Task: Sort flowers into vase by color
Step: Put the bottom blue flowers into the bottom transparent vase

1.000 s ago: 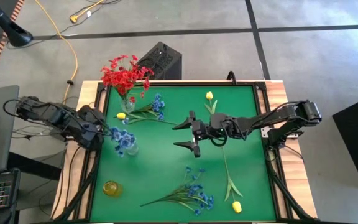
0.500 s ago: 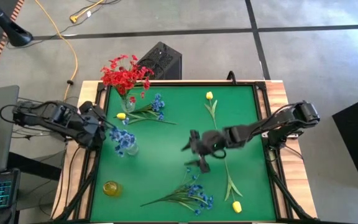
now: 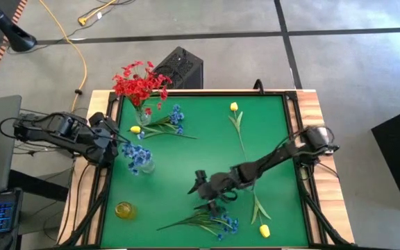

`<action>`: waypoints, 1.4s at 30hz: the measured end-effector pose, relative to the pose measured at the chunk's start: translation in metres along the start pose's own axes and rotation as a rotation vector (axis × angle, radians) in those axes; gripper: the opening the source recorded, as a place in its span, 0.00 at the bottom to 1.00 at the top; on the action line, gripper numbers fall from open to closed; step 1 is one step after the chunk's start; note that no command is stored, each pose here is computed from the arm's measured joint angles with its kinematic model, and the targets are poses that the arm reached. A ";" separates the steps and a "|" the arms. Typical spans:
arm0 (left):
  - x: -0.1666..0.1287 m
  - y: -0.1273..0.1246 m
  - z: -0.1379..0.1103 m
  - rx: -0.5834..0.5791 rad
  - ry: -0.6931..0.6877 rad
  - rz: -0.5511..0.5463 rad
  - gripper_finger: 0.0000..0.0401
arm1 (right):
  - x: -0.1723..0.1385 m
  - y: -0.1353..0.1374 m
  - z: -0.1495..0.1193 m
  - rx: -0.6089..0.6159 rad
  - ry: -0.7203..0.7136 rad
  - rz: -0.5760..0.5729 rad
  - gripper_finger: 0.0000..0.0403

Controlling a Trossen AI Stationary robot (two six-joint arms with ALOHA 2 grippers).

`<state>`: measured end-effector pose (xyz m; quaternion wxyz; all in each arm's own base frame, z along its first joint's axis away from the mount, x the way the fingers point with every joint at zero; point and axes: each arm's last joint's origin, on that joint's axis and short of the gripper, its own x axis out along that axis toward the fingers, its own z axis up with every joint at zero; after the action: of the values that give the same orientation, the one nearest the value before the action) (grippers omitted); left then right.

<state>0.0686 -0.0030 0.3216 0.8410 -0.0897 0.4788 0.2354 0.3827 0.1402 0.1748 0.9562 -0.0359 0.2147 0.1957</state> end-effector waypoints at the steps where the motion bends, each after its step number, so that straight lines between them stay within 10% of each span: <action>1: 0.000 0.000 0.000 0.000 0.005 -0.007 0.47 | 0.008 0.001 0.000 0.000 0.019 0.003 0.80; 27: 0.000 -0.002 -0.003 0.004 0.080 -0.083 0.47 | 0.075 0.055 -0.020 0.074 0.508 -0.128 0.76; 33: -0.001 -0.002 -0.009 0.016 0.198 -0.169 0.47 | 0.071 0.060 -0.021 0.066 0.538 -0.125 0.60; 42: -0.003 -0.001 -0.009 0.015 0.194 -0.165 0.47 | 0.046 0.039 0.002 -0.029 0.586 -0.139 0.10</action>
<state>0.0610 -0.0084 0.3192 0.8079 -0.1447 0.5506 0.1521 0.4061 0.1929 0.1579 0.8639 -0.1190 0.4759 0.1139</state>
